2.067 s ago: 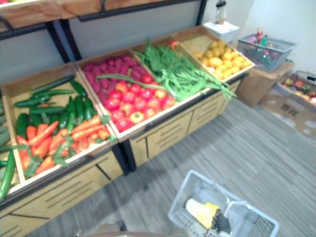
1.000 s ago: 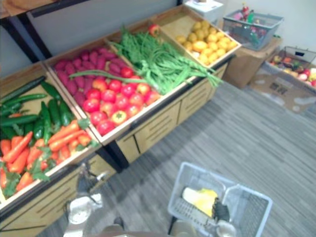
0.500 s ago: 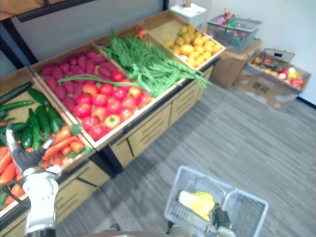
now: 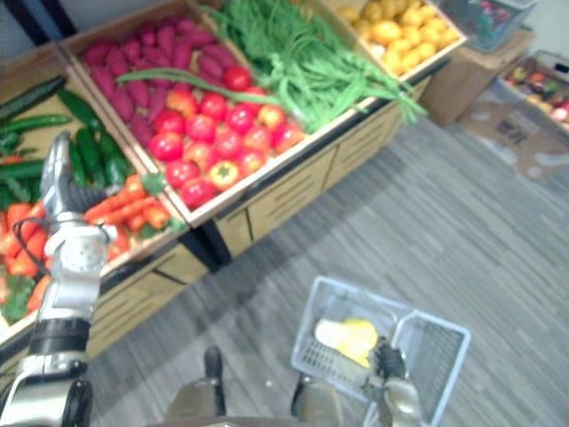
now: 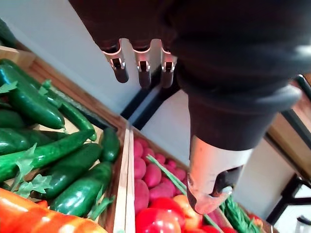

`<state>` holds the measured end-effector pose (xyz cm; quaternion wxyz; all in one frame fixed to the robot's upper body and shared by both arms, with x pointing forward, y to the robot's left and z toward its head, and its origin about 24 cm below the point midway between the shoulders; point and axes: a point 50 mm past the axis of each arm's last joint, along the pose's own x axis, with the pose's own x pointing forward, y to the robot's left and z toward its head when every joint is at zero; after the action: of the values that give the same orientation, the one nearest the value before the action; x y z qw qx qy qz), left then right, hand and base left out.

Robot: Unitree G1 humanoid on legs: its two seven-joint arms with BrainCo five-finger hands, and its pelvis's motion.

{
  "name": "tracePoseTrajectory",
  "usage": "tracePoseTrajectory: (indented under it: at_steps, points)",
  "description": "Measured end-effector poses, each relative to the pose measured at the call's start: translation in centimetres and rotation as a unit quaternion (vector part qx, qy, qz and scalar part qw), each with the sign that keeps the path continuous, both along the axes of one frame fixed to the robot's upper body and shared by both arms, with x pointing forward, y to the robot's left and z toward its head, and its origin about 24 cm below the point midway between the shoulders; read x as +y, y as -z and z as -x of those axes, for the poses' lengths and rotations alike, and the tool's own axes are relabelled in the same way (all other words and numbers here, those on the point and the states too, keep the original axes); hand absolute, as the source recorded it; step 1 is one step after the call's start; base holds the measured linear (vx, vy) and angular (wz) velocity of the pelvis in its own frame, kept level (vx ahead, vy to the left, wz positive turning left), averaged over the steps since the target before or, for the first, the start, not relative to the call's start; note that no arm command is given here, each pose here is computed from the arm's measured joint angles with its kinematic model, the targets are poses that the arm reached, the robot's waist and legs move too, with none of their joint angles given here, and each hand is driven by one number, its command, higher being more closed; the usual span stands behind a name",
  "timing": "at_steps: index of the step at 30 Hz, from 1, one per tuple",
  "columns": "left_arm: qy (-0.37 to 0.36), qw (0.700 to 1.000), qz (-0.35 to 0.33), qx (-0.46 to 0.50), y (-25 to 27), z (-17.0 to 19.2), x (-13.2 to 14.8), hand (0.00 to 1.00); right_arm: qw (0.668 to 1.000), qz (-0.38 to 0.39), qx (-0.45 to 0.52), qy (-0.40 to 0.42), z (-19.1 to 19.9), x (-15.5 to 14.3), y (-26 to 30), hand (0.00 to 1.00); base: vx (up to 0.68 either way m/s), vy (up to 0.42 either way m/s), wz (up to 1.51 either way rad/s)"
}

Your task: Pick vegetable in the basket

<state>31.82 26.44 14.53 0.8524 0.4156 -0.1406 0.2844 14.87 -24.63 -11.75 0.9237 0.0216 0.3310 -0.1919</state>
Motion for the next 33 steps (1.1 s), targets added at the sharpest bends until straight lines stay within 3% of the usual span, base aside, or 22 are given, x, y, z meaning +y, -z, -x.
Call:
tracePoseTrajectory:
  at_steps: [6, 15, 28, 33]
  points:
    - [0.045, 0.998, -0.035, -0.016, -3.0, -2.7, -2.3, 0.00, 0.998, 0.022, -0.022, -0.048, -2.6, 0.4, -1.1, 1.00, -0.02, 0.033, 0.25]
    - [0.082, 0.991, -0.103, 0.020, -3.2, -3.8, -4.2, 0.00, 0.997, 0.030, -0.028, -0.063, -3.3, 0.4, -1.4, 1.00, -0.01, -0.003, 0.12]
    - [0.088, 0.984, -0.149, 0.027, -4.4, -3.1, -3.7, 0.00, 0.997, 0.031, -0.038, -0.064, -3.9, 0.5, -1.7, 1.00, -0.01, -0.005, 0.05]
    - [0.067, 0.987, -0.142, 0.039, -3.5, -2.1, -2.3, 0.00, 0.997, 0.030, -0.039, -0.066, -4.0, 0.5, -1.8, 1.00, 0.01, -0.002, -0.01]
